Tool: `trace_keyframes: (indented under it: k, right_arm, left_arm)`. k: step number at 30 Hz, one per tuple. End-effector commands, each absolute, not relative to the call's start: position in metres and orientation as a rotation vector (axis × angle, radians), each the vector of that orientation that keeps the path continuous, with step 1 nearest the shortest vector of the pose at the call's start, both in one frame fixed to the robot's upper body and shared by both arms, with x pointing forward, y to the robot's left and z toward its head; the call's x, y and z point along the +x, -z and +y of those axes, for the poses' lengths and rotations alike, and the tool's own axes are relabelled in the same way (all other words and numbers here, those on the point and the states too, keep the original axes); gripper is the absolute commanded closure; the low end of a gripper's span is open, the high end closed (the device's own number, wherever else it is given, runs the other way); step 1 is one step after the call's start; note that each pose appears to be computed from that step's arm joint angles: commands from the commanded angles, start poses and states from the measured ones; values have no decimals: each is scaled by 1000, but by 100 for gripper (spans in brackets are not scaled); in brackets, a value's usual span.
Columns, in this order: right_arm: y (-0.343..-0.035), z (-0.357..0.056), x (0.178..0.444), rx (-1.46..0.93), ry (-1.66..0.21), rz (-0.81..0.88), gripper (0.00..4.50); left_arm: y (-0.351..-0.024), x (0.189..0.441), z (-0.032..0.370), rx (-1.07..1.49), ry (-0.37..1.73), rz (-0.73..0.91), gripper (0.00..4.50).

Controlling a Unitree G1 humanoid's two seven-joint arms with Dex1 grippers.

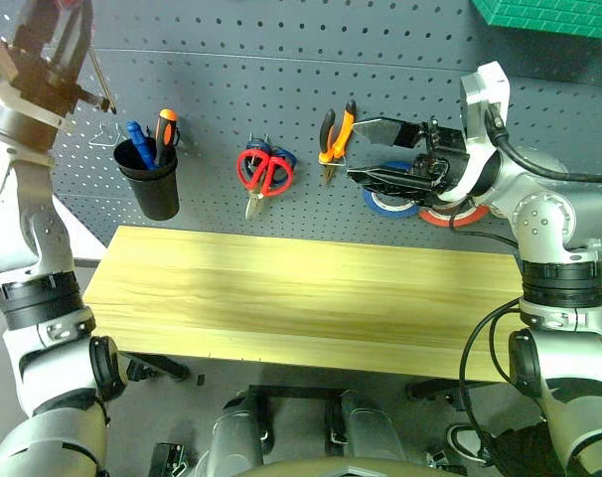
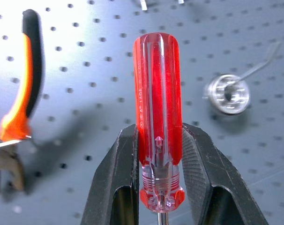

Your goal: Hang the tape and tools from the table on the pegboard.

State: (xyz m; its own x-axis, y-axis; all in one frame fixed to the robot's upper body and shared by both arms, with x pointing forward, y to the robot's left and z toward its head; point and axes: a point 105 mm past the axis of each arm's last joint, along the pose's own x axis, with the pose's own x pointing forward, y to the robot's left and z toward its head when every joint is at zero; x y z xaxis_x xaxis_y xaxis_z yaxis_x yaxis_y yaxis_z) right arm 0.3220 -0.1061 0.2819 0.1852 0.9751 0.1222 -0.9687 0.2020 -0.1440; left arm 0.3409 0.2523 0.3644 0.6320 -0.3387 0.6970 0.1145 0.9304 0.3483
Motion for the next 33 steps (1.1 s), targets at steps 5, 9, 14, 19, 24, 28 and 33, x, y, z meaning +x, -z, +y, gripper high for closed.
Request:
trace_keyframes:
  k: [5,9,14,19,24,28,33]
  right_arm:
    - [-294,-110,316,-89,-1354,-257,0]
    - [-291,-112,316,-98,-1345,-247,0]
    - [-289,-113,317,-111,-1328,-238,0]
    - [-289,-113,317,-122,-1321,-235,0]
    - [-289,-116,318,-129,-1310,-232,0]
    - [-287,-120,321,-132,-1295,-222,0]
    - [-285,-123,320,-125,-1297,-195,0]
  left_arm:
    - [-348,355,261,252,201,-801,360]
    - [-325,361,258,237,191,-709,360]
    - [-306,364,262,208,136,-597,360]
    - [-290,366,257,177,162,-531,289]
    - [-296,363,263,180,139,-535,131]
    - [-299,354,268,181,161,-551,3]
    - [-299,331,261,197,318,-559,3]
